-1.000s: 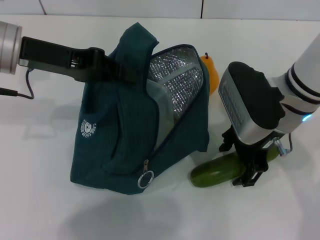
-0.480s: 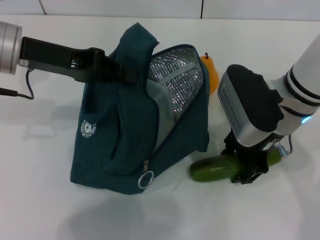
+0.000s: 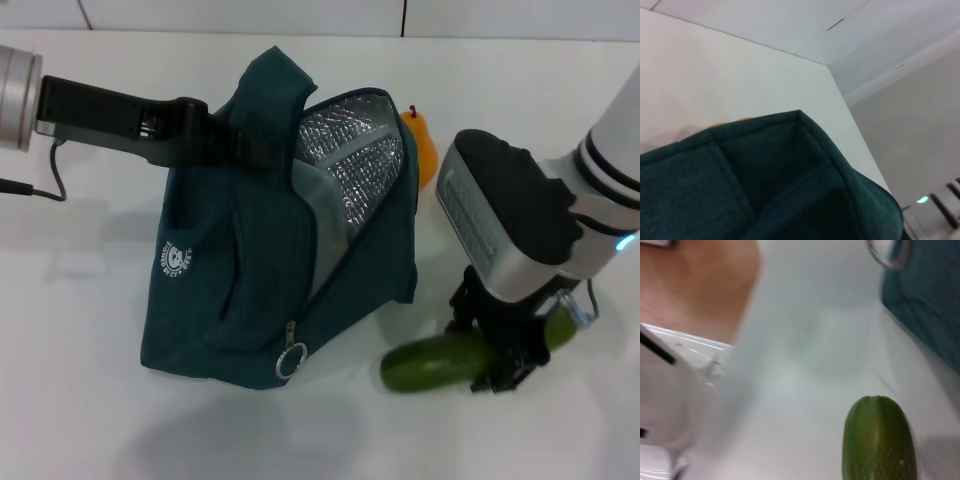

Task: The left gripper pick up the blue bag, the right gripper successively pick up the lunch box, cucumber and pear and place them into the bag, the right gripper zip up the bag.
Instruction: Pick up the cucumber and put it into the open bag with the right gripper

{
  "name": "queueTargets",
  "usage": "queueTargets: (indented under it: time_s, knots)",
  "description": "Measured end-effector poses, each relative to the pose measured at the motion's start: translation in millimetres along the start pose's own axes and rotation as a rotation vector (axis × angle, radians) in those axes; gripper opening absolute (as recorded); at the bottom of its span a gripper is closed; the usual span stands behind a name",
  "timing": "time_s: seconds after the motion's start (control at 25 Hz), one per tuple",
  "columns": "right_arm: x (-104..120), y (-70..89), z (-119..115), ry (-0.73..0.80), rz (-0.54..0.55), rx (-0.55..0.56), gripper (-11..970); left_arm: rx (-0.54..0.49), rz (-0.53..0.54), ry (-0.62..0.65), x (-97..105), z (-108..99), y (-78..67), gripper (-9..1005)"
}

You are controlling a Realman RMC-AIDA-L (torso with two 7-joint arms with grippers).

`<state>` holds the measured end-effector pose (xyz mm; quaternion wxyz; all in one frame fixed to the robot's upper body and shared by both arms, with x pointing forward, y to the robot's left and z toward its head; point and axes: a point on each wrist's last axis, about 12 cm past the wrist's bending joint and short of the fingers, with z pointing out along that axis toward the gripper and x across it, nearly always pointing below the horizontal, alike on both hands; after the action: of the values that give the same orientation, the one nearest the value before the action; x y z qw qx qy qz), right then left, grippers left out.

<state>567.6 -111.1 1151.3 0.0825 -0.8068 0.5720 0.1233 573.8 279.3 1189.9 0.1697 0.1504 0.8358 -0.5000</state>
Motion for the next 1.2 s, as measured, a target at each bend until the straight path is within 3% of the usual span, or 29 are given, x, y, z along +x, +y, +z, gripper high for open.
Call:
queueTargets:
  time_s: [0.2,0.4,0.44,0.76,1.2]
  knots:
    - [-15,17.2,-20,-0.076,-0.036,-0.11,579,0.0,-0.007,0.0,2,-1,1.1,47]
    - [-18,21.8,-31,-0.153,-0.032,-0.138,580,0.0,-0.009,0.0,2,-1,0.9,47]
    - [-12,21.3,-54,-0.315,0.023,-0.141,580,0.001,-0.008,0.001,2,-1,0.8,47]
    - [17,17.1,-76,-0.647,0.192,-0.107,580,0.003,-0.009,0.0,1,-1,1.0,48]
    - [59,20.2,-74,-1.22,0.416,-0.098,580,0.041,-0.008,-0.023,2,0,0.7,49]
